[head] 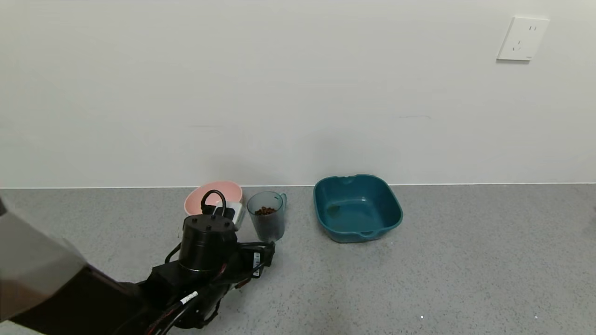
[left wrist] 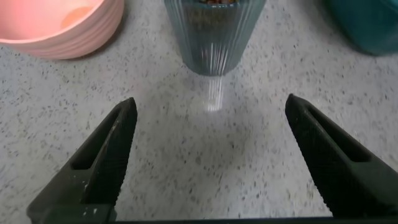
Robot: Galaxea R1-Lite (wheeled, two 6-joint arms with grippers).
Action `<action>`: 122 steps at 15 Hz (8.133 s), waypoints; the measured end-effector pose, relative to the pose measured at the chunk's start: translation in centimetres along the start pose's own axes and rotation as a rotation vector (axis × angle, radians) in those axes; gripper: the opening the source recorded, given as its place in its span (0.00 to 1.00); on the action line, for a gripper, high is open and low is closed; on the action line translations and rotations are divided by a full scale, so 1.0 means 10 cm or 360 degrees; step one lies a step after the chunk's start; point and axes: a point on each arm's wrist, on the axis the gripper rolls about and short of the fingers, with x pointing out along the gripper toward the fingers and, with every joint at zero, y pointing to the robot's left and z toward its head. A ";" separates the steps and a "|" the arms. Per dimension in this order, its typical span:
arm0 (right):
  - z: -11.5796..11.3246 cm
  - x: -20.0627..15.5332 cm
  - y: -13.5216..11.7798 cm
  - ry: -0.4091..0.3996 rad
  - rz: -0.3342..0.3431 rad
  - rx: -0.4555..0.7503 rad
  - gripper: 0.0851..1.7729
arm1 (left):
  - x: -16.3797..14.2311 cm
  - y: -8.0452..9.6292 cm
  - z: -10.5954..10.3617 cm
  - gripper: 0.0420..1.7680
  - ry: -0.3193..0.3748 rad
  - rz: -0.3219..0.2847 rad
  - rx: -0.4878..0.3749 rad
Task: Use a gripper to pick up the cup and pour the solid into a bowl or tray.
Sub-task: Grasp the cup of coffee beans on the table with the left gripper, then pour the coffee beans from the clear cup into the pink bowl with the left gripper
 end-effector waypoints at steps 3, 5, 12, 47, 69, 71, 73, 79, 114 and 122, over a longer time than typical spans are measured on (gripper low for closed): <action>0.00 0.00 0.00 -0.0001 0.0000 0.0000 0.96 | 0.15 -0.06 -0.02 0.97 -0.0129 -0.0002 -0.0061; 0.00 0.00 0.00 -0.0001 0.0000 0.0000 0.96 | 0.23 -0.09 -0.06 0.97 -0.0187 -0.0011 -0.0081; 0.00 0.00 0.00 -0.0001 0.0000 0.0001 0.96 | 0.49 -0.16 -0.21 0.97 -0.0261 -0.0014 -0.0111; 0.00 0.00 0.00 -0.0001 0.0000 0.0001 0.96 | 1.25 -0.14 -0.22 0.74 -0.0412 0.0073 -0.0121; 0.00 0.00 0.00 -0.0001 0.0000 0.0000 0.96 | 0.93 -0.10 0.07 0.73 -0.0363 0.0091 -0.0038; 0.00 0.00 0.00 -0.0001 -0.0001 0.0001 0.96 | 0.82 -0.08 0.20 0.73 -0.0356 0.0132 -0.0019; 0.00 0.00 0.00 -0.0001 0.0000 0.0000 0.96 | 0.71 -0.05 0.34 0.73 -0.0342 0.0200 -0.0013; 0.00 0.00 0.00 -0.0001 0.0001 0.0001 0.96 | 0.48 0.07 0.68 0.73 -0.0479 0.0214 -0.0054; 0.00 0.00 0.00 -0.0001 0.0000 0.0001 0.96 | 0.54 1.71 0.68 0.73 -0.0107 0.0873 0.0904; 0.00 0.00 0.00 -0.0001 0.0000 0.0001 0.96 | 0.60 1.71 0.63 0.73 0.0015 0.0907 0.1135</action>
